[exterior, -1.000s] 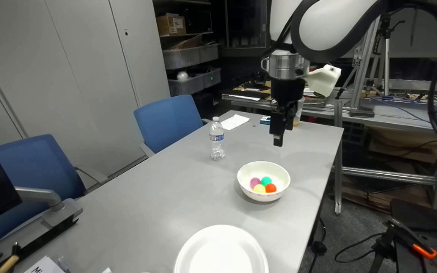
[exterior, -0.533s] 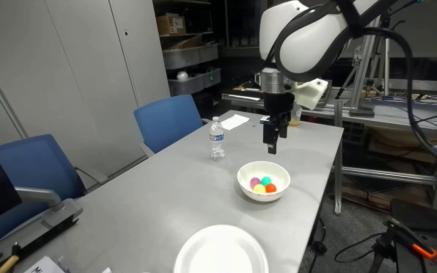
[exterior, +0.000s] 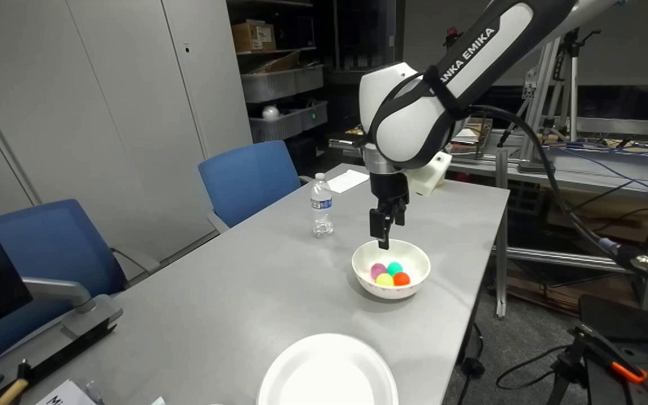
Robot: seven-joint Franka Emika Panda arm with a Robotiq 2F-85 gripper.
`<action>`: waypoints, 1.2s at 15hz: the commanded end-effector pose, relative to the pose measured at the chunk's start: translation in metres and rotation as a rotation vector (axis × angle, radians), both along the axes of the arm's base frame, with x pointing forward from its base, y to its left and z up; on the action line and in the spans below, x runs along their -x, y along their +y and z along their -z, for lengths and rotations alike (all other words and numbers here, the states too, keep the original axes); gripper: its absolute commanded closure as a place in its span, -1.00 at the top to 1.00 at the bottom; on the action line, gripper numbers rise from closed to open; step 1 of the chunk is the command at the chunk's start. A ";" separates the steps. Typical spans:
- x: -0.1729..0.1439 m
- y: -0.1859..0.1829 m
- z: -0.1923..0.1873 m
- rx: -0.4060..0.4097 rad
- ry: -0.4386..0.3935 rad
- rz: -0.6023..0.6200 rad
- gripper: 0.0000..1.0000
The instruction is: Take the purple ball out of the bowl and put it on the plate
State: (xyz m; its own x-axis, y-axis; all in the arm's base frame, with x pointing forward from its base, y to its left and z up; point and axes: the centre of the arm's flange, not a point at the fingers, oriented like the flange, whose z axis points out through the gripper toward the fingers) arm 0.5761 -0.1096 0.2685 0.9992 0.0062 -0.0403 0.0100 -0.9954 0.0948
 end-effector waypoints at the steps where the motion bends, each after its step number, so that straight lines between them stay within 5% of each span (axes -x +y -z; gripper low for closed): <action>1: -0.022 -0.011 0.020 -0.031 -0.022 -0.009 1.00; 18: -0.047 -0.012 0.083 -0.082 -0.026 0.054 1.00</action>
